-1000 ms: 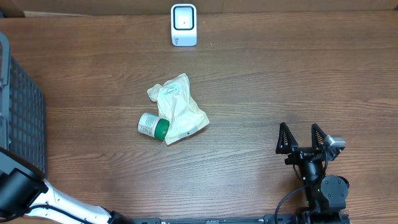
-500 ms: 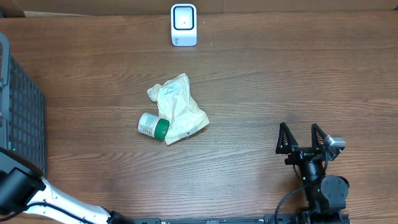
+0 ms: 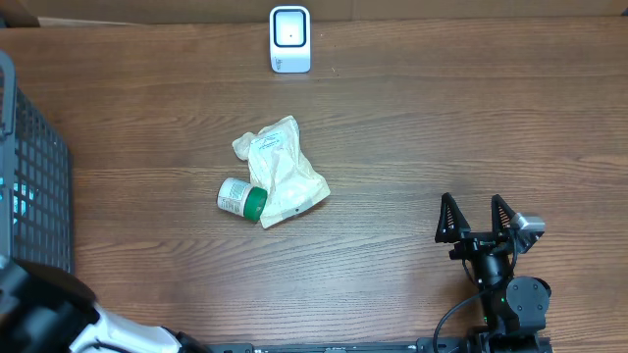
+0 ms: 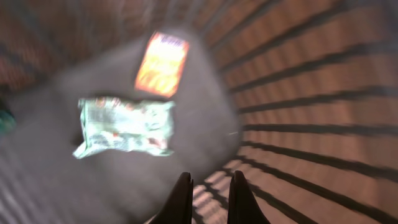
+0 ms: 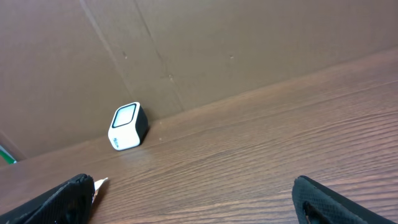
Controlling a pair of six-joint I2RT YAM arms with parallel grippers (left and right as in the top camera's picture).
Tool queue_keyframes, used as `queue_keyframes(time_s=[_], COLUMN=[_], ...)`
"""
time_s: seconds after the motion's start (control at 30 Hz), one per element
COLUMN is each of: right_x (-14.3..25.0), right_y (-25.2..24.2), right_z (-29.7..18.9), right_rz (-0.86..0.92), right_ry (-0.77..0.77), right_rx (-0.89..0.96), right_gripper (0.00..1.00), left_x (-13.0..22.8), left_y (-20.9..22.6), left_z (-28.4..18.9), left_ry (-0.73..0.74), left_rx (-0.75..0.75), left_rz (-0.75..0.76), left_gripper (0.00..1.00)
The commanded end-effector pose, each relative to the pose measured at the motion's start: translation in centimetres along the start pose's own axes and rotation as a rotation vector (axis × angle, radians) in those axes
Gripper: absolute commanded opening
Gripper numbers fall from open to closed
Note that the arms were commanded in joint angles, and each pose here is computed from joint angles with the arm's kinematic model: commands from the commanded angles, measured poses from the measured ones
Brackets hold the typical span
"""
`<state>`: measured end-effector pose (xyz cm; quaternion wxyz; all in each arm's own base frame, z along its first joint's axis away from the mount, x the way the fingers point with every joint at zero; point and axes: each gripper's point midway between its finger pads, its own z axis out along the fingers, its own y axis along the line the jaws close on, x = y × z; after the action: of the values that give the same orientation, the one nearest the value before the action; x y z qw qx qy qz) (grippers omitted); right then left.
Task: Scan the item barcode
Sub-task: 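Grasp the green wipes packet in the basket with the left gripper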
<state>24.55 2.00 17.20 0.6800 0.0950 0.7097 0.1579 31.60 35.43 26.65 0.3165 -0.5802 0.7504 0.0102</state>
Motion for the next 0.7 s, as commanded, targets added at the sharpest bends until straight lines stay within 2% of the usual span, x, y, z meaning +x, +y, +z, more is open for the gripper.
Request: queue_keyframes(time_s=[0.0, 0.1, 0.13, 0.17, 0.23, 0.43, 0.67], right_x=[0.2, 0.2, 0.2, 0.2, 0.2, 0.2, 0.2], right_y=[0.1, 0.1, 0.1, 0.1, 0.1, 0.1, 0.1], right_z=[0.0, 0.0, 0.0, 0.0, 0.0, 0.0, 0.0], right_rz=[-0.003, -0.004, -0.003, -0.003, -0.003, -0.003, -0.003], right_ry=[-0.001, -0.001, -0.002, -0.002, -0.001, -0.002, -0.001], right_rx=[-0.008, -0.008, -0.008, -0.008, -0.008, -0.008, -0.008], right_gripper=[1.0, 1.0, 1.0, 1.0, 1.0, 1.0, 1.0], left_x=[-1.5, -0.8, -0.4, 0.5, 1.8, 4.3, 5.9], left_y=[0.3, 2.1, 2.5, 3.4, 4.4, 6.8, 8.3], left_z=[-3.8, -2.2, -1.3, 0.8, 3.4, 10.1, 16.4], left_ry=[-0.114, -0.08, -0.065, -0.025, 0.03, 0.153, 0.221], left_rx=[-0.055, -0.134, -0.149, -0.176, -0.202, -0.25, -0.267], left_rz=[0.028, 0.015, 0.014, 0.014, 0.025, 0.138, 0.232], left_gripper=[0.22, 0.59, 0.68, 0.81, 0.89, 1.0, 1.0])
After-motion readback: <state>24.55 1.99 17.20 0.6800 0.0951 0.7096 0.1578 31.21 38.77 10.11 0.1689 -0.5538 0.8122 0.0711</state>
